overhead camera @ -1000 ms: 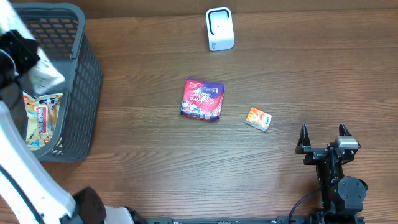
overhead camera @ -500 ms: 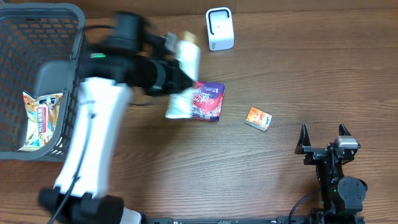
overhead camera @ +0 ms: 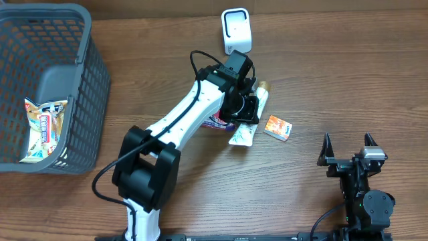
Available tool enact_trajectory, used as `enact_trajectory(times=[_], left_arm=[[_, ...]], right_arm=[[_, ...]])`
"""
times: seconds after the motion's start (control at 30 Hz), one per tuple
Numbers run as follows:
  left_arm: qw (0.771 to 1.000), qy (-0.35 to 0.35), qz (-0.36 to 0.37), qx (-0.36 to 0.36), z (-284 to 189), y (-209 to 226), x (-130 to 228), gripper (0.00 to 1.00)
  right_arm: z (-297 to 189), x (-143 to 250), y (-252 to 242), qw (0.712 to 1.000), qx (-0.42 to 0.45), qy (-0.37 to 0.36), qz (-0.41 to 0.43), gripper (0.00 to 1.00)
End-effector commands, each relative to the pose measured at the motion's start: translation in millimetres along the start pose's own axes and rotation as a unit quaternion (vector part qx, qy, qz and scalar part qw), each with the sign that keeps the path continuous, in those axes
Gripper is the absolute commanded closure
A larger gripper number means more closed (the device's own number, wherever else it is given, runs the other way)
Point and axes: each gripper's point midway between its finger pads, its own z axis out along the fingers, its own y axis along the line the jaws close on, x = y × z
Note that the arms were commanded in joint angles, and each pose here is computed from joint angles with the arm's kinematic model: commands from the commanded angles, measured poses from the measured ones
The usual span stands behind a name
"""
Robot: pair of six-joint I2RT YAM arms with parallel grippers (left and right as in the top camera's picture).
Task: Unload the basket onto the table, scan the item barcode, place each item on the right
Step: 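Carry the white gold-capped tube out and lay it beside the orange box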
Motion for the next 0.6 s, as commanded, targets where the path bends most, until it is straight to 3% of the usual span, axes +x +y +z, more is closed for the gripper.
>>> enact_trajectory(times=[0.0,0.1,0.17,0.3,0.57], left_arm=[[1.000,-0.001,-0.009,-0.008,3,5,-3,0.84],[0.999,0.007,0.008,0.033,-2,-10,-2,0.60],[0.997,0.009,0.022,0.072,-11,-23,-5,0.51],[0.995,-0.003,0.004,0.098,-51,-27,-22,0.49],[0.993,-0.096,0.029,0.066,-199,-17,-47,0.49]], right_arm=[[0,1,0,1.000,0.000,-0.004,-0.002,0.00],[0,1,0,1.000,0.000,-0.004,-0.002,0.00],[0,1,0,1.000,0.000,-0.004,-0.002,0.00],[0,1,0,1.000,0.000,-0.004,-0.002,0.00],[0,1,0,1.000,0.000,-0.004,-0.002,0.00]])
